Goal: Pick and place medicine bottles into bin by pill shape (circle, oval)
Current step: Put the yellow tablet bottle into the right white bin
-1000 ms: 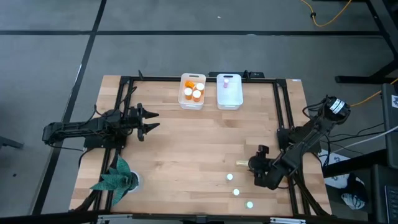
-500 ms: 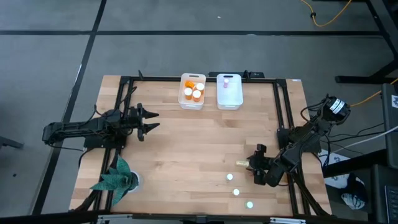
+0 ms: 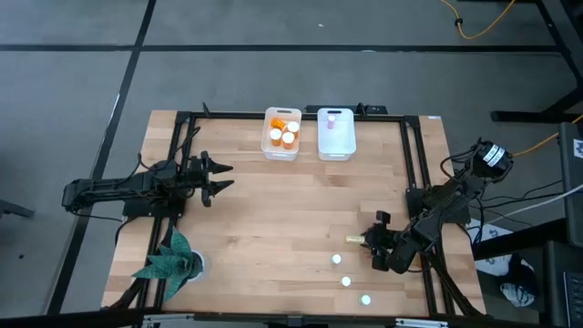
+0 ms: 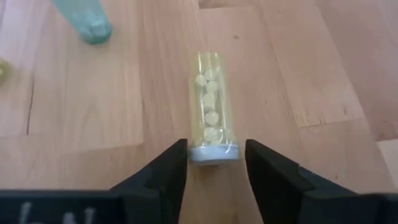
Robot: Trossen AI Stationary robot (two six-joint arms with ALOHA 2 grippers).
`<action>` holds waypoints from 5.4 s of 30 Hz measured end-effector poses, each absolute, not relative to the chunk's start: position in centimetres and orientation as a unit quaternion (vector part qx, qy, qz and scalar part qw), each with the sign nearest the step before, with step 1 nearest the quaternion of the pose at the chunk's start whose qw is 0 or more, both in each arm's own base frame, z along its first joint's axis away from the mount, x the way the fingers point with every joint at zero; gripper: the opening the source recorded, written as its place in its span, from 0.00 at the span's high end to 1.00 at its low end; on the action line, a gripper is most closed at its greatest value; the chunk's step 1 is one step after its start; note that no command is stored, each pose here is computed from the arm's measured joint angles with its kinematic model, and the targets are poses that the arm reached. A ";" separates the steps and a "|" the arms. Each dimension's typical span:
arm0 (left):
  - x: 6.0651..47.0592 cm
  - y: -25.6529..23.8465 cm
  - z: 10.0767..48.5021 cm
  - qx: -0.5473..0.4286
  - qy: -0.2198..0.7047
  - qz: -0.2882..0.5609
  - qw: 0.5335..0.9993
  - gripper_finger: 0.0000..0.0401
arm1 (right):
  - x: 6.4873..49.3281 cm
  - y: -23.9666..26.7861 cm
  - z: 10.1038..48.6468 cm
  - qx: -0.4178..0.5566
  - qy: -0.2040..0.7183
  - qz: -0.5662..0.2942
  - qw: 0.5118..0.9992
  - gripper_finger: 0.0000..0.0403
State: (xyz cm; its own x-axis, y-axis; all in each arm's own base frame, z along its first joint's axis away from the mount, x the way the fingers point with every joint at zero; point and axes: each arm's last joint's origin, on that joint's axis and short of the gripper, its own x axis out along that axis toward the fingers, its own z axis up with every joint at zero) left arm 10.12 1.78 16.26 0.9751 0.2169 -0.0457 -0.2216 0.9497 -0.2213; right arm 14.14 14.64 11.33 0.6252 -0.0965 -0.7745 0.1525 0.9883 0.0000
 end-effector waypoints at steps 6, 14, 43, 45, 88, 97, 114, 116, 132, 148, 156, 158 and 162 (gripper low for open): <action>10.1 1.8 16.3 -0.113 0.010 0.111 0.987 0.41 | 14.6 14.6 11.5 0.053 0.448 -0.062 0.890 0.70; 10.1 1.8 16.3 -0.113 0.010 0.111 0.987 0.41 | 16.3 14.6 14.2 0.008 0.505 -0.080 0.859 0.71; 10.1 1.8 16.3 -0.113 0.010 0.111 0.987 0.41 | 16.4 12.9 18.6 0.238 0.801 -0.092 0.542 0.71; 10.1 1.8 16.3 -0.113 0.010 0.111 0.987 0.41 | 16.2 12.9 18.3 0.252 0.808 -0.095 0.524 0.71; 10.1 1.8 16.3 -0.113 0.010 0.111 0.987 0.41 | 17.6 12.5 16.1 0.280 0.843 -0.073 0.453 0.60; 10.1 1.8 16.3 -0.113 0.010 0.111 0.987 0.41 | 17.6 12.5 16.1 0.280 0.844 -0.073 0.452 0.60; 10.1 1.8 16.3 -0.113 0.010 0.111 0.987 0.41 | 18.5 14.5 21.6 0.182 0.809 -0.131 0.544 0.60; 10.1 1.8 16.3 -0.113 0.010 0.111 0.987 0.41 | 18.1 15.4 22.3 0.159 0.795 -0.150 0.566 0.60; 10.1 1.8 16.2 -0.113 0.010 0.111 0.987 0.41 | 10.8 22.1 24.9 0.122 0.683 -0.225 0.684 0.60; 10.1 1.8 16.3 -0.113 0.010 0.111 0.987 0.41 | 11.5 22.0 24.8 0.098 0.663 -0.202 0.715 0.49; 10.1 1.8 16.3 -0.113 0.010 0.111 0.987 0.41 | 11.1 21.7 23.1 0.084 0.669 -0.200 0.711 0.25; 10.1 1.8 16.3 -0.113 0.010 0.111 0.987 0.41 | 10.8 21.7 22.3 0.087 0.682 -0.195 0.700 0.23; 10.1 1.8 16.3 -0.113 0.010 0.111 0.987 0.41 | 10.7 21.9 21.0 0.105 0.695 -0.180 0.689 0.23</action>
State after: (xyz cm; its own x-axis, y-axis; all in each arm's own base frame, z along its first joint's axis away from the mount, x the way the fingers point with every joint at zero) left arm 10.12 1.78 16.26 0.9752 0.2167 -0.0453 -0.2213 0.9498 -0.2211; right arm 10.71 21.88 21.03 -0.0296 -0.1010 -0.9944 0.3936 0.9133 -0.1045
